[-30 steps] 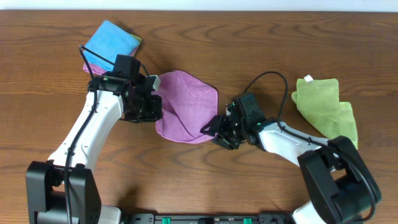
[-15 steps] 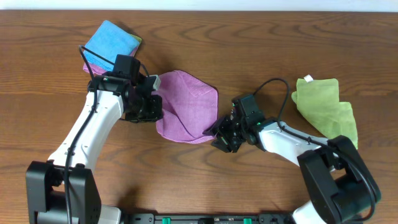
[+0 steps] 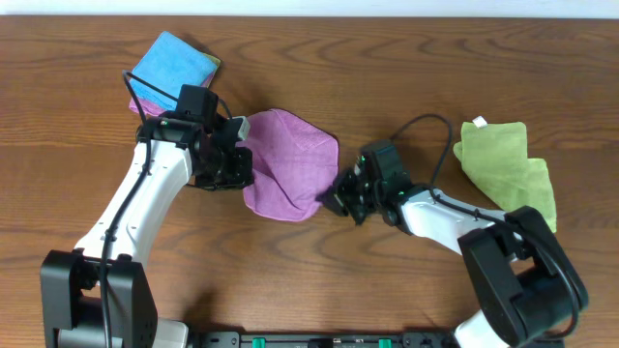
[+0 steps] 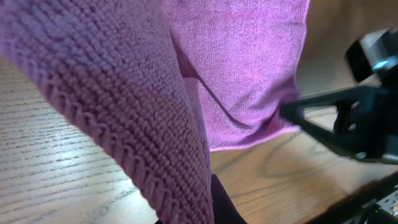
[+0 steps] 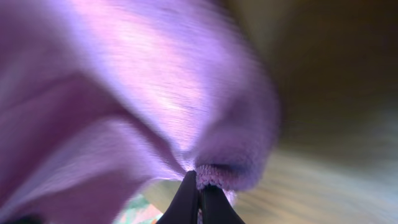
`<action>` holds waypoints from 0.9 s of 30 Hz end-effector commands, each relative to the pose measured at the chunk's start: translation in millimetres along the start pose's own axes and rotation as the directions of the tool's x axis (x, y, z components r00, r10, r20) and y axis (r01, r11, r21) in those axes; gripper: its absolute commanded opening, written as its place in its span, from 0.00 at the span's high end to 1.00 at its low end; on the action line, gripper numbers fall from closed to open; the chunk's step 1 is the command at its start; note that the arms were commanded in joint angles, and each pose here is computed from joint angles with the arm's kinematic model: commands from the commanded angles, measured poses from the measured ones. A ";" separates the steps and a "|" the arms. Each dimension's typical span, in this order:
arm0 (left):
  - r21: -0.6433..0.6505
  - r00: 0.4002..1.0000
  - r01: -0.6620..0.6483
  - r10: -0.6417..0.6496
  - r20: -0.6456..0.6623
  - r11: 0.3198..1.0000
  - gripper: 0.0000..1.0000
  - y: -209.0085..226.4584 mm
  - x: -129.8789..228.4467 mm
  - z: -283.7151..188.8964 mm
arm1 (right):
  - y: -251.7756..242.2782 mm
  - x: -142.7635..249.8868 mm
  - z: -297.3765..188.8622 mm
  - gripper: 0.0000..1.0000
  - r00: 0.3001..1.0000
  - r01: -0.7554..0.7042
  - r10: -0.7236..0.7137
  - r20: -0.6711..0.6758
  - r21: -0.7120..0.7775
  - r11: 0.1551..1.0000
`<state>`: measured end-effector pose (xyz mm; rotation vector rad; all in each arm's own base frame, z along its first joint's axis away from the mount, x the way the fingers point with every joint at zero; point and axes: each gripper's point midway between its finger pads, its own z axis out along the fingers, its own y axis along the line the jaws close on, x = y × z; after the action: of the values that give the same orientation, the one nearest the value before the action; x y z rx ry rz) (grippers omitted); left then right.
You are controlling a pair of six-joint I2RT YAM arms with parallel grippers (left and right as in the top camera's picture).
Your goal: Fold the cloth
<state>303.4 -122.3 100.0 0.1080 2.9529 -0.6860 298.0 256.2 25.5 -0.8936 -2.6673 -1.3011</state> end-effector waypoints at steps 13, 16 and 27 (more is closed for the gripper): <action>0.198 0.887 -0.062 -0.037 0.461 0.978 0.94 -54.2 -129.3 -84.8 | 192.8 -114.0 -137.9 0.99 0.755 0.563 -0.397 0.522 -0.207 0.800; 0.256 0.856 -0.093 -0.054 0.514 0.962 0.94 -67.9 -144.5 -98.3 | 215.4 -121.0 -160.8 0.99 0.697 0.620 -0.446 0.561 -0.159 0.768; 0.160 0.947 -0.117 0.061 0.316 0.980 0.94 -55.0 -91.3 -84.9 | 177.8 -98.7 -160.4 0.99 0.725 0.615 -0.579 0.373 0.028 0.788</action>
<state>391.0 -143.5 214.6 0.0095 2.5419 -0.9231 446.7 179.1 218.8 -0.4274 -3.3380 -1.5336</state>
